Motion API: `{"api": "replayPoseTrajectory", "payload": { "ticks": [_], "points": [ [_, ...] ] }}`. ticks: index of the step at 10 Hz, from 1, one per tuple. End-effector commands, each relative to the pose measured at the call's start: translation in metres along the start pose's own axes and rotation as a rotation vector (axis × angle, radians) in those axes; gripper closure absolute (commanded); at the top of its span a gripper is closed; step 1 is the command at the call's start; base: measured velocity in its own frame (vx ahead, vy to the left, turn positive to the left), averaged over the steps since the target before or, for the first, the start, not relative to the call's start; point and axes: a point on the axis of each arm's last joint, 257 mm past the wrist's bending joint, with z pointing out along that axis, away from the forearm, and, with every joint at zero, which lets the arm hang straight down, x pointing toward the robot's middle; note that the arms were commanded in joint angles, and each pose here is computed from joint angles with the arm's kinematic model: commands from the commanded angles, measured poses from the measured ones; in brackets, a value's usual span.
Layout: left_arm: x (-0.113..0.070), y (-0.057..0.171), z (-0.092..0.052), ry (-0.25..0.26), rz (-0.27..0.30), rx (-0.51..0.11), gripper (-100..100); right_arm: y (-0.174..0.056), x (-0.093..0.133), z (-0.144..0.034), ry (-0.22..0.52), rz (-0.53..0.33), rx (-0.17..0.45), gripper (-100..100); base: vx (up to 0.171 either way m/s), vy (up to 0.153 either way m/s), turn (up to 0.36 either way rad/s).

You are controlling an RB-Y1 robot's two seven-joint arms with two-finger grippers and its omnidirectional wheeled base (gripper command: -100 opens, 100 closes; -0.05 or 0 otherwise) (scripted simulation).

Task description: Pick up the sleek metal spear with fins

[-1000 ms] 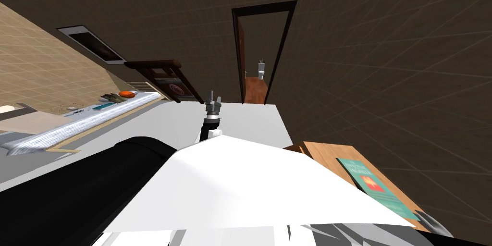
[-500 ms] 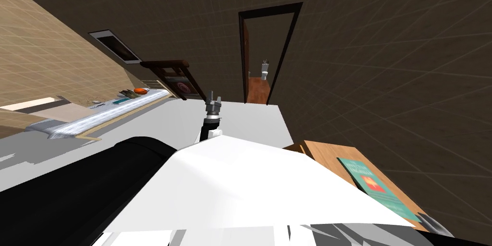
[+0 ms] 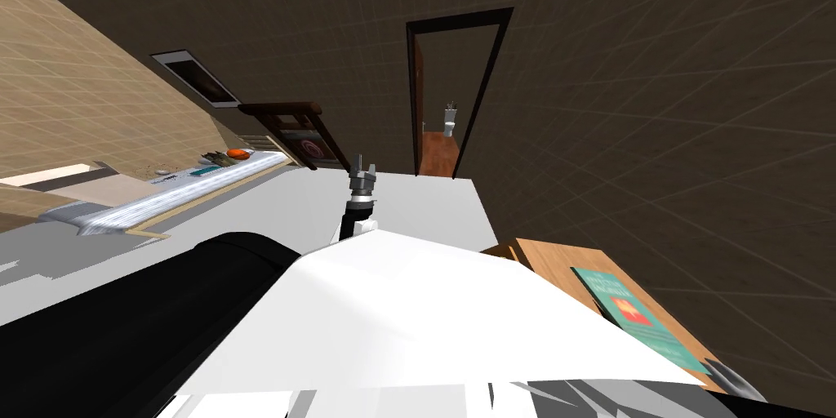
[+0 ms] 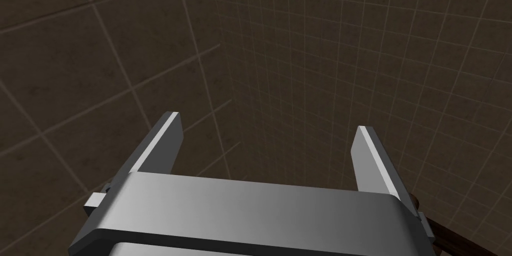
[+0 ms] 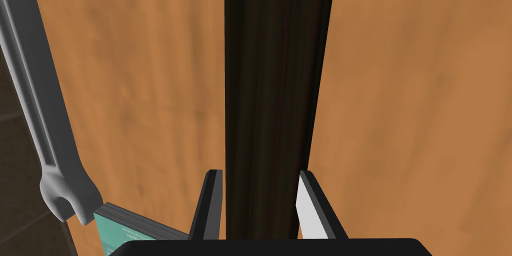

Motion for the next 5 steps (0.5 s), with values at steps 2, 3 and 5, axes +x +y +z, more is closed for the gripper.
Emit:
{"api": "replayPoseTrajectory", "payload": {
  "ticks": [2, 3, 5],
  "points": [
    [0.000, 0.000, 0.000, 0.000, 0.000, 0.000, 0, -0.002, -0.017, 0.005, -0.039, -0.040, -0.011, 100, 0.053, 0.001, -0.133],
    [0.000, 0.000, 0.000, 0.000, 0.000, 0.000, 0, -0.006, -0.015, 0.004, -0.036, -0.040, -0.008, 100, 0.124, 0.014, -0.181],
    [0.000, 0.000, 0.000, 0.000, 0.000, 0.000, 0, -0.017, -0.030, 0.007, -0.068, -0.086, -0.004, 100, 0.125, 0.017, -0.212]
  ]
}}
